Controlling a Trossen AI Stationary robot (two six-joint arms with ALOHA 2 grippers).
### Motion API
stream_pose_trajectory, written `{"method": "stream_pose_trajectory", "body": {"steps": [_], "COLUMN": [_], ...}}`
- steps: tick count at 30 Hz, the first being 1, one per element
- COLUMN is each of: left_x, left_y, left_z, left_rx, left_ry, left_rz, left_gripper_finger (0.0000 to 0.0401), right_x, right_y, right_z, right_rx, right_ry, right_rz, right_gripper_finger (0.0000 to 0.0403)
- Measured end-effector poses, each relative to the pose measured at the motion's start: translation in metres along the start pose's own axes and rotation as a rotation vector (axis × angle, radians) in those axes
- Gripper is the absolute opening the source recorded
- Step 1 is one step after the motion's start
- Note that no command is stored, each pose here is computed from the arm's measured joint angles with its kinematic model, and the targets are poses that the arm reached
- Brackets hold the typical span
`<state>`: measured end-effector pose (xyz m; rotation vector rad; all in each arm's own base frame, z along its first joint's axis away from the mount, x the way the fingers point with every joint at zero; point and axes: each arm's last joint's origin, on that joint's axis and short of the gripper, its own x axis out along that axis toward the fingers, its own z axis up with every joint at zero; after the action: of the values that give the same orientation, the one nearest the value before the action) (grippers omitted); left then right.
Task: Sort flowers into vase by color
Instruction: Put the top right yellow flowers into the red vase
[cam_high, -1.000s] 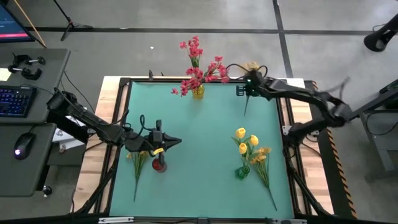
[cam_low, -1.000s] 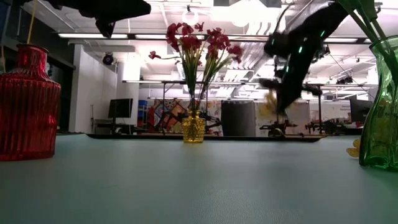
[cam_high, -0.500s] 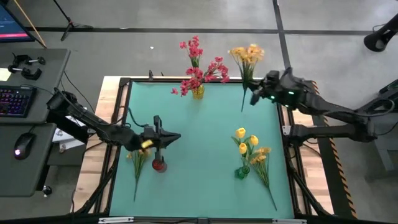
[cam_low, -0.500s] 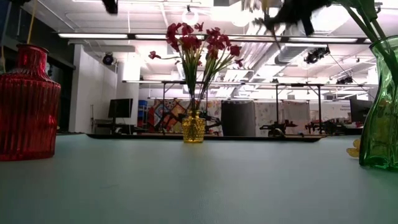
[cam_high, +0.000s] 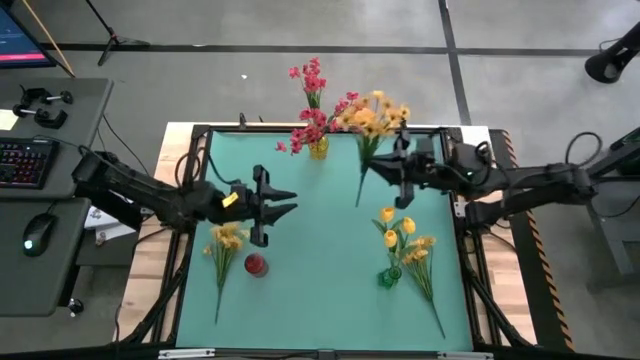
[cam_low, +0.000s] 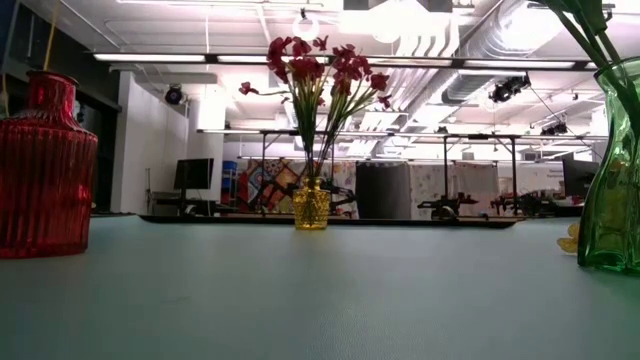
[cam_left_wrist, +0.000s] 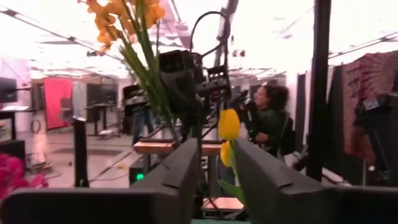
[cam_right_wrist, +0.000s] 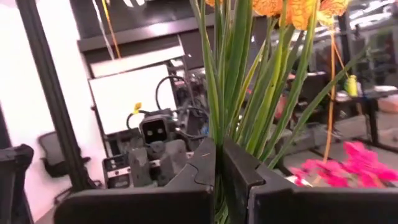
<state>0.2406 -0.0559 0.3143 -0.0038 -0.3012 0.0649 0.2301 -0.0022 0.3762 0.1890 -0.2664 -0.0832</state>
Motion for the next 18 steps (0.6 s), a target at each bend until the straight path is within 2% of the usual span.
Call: {"method": "stream_pose_trajectory", "body": {"steps": [6,9,13,18], "left_x": [0.017,0.027,0.045,0.065], "left_y": [0.007,0.007,0.009,0.017], "left_z": [0.003,-0.001,-0.007,-0.01], "left_rx": [0.02,0.038,0.052,0.065], "left_ry": [-0.016,-0.008,0.008,0.012], "left_rz": [0.017,-0.022,-0.021,0.02], "left_gripper_finger": [0.0175,0.0205,0.0226,0.0232], "right_x": [0.025,0.033,0.038,0.041], "right_y": [0.003,0.003,0.004,0.005], "right_z": [-0.023,-0.033,-0.043,-0.048], "right_rx": [0.01,0.01,0.008,0.0], "right_ry": [-0.009,0.004,0.035,0.057], "right_rz": [0.075,0.099,0.148,0.194], "right_gripper_finger": [0.0,0.0,0.0,0.0]}}
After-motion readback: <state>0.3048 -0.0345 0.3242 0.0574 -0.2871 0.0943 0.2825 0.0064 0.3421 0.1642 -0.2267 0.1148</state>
